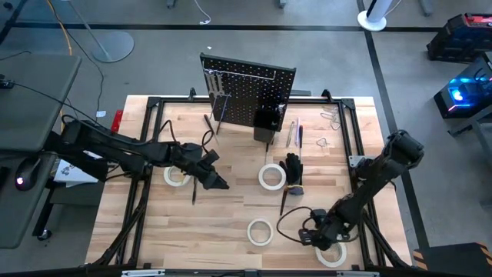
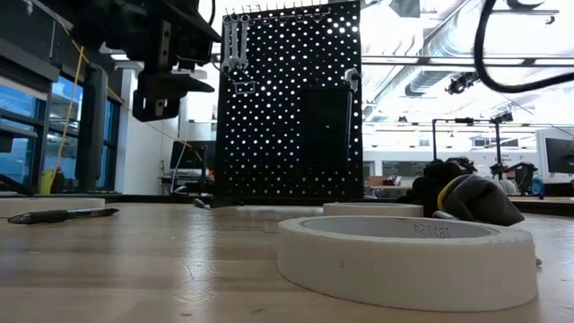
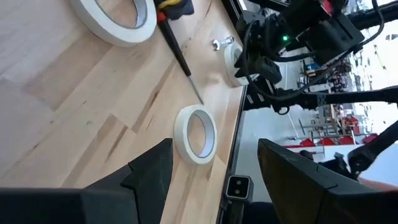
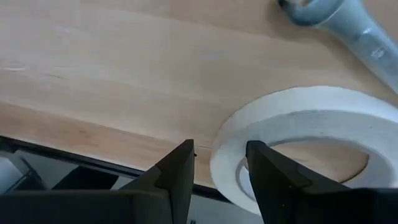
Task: Hang tools onto peg board
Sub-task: Hang the masking tape onto the pegboard
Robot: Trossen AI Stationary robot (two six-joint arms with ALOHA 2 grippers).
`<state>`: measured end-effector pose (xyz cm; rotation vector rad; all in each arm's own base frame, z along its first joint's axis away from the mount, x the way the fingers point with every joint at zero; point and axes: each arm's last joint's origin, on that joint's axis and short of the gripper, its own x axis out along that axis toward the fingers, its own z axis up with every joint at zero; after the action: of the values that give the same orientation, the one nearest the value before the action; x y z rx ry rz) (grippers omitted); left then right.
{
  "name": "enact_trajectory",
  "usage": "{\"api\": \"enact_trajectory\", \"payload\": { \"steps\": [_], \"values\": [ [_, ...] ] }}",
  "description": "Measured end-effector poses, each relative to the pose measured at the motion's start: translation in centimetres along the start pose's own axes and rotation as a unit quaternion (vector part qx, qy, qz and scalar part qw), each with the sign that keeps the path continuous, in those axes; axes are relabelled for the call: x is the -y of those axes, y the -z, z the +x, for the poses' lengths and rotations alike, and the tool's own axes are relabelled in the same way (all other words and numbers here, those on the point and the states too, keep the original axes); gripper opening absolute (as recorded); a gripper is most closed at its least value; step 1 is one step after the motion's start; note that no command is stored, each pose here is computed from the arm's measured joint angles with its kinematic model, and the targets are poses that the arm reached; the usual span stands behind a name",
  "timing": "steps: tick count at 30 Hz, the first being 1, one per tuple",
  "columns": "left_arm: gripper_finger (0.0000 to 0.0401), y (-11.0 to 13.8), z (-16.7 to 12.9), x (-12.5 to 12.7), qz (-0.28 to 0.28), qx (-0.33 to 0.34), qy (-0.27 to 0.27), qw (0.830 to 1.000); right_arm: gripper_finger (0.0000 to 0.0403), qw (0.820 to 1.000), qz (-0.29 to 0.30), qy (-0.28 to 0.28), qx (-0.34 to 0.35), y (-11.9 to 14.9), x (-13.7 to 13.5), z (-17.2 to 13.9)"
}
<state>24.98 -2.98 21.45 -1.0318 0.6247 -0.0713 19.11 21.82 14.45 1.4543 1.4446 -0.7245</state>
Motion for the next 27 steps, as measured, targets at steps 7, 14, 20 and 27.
{"api": "enact_trajectory", "payload": {
  "steps": [7,14,20,27],
  "values": [
    [0.0227,0.2,0.0,0.0,0.004,-0.027,0.009,1.0,0.014,0.999,0.017,0.034,-0.015,-0.6,-0.3,1.5],
    [0.0227,0.2,0.0,-0.1,0.019,-0.029,0.01,0.999,0.014,1.0,0.01,0.019,-0.023,-0.1,-0.3,0.3],
    [0.0227,0.1,0.0,-0.1,0.023,-0.027,0.009,0.999,0.014,1.0,0.004,0.025,-0.01,1.7,-0.9,-2.1],
    [0.0227,-0.1,-0.1,-0.3,0.018,-0.024,0.004,1.0,0.014,0.998,0.006,0.049,-0.03,2.8,-0.5,-1.8]
  ]
}}
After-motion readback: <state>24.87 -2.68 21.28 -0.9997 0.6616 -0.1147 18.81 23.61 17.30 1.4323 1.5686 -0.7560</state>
